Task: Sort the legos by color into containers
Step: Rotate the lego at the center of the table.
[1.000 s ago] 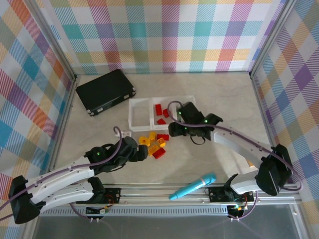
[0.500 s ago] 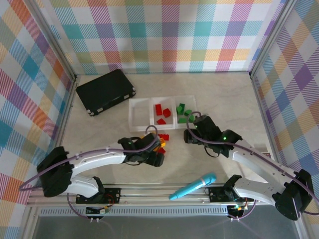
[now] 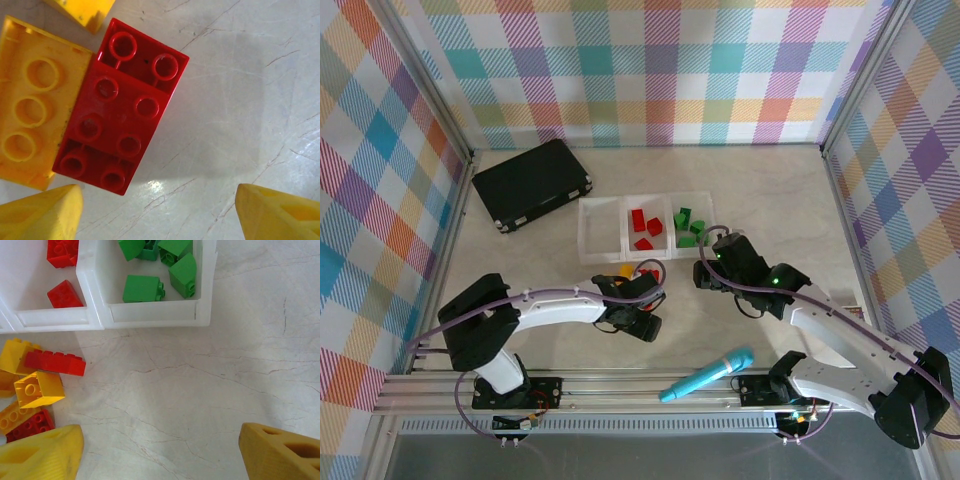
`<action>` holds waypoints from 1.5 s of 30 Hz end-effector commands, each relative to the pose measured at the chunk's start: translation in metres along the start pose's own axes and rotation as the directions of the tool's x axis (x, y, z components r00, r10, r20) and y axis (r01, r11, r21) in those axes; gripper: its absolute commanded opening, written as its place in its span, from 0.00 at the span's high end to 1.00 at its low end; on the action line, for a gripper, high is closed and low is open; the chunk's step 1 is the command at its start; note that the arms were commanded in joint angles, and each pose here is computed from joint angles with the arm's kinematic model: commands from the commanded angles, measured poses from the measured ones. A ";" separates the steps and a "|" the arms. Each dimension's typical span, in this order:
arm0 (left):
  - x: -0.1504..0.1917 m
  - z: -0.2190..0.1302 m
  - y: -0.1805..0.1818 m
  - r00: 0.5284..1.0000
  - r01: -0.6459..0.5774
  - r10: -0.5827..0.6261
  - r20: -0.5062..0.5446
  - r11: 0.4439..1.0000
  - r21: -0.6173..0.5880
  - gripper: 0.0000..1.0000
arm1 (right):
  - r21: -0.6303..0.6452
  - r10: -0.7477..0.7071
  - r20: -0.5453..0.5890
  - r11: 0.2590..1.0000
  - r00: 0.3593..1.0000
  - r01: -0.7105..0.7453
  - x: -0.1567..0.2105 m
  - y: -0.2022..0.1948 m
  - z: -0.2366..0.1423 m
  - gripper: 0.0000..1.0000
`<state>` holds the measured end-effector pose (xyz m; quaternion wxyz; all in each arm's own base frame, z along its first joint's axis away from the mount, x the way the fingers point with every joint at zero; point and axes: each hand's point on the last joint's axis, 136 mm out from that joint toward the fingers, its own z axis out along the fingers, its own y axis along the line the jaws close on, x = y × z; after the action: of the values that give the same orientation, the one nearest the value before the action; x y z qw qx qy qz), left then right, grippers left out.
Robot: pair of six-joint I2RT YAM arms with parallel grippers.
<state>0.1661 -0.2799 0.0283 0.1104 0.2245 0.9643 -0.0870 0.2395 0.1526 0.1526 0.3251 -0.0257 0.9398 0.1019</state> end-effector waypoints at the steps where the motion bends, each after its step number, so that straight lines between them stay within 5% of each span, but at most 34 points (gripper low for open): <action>1: -0.006 0.003 -0.006 1.000 0.012 -0.012 0.000 1.000 0.012 0.20 | 0.019 0.017 0.001 1.000 1.000 -0.017 0.003 -0.007 0.001 0.19; 11: -0.021 0.021 0.015 0.993 0.114 -0.114 -0.010 0.993 -0.003 0.14 | 0.032 0.013 0.004 0.999 1.000 -0.013 0.003 -0.011 -0.002 0.19; 45: -0.073 0.009 0.016 0.996 -0.006 0.006 0.093 1.000 -0.002 0.14 | 0.042 0.030 0.012 0.999 0.999 -0.030 0.009 -0.021 -0.006 0.19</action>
<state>0.2337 -0.2899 0.0320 0.1484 0.2176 0.9614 -0.0799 0.2335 0.1369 0.1511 0.3307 -0.0139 0.9392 0.0916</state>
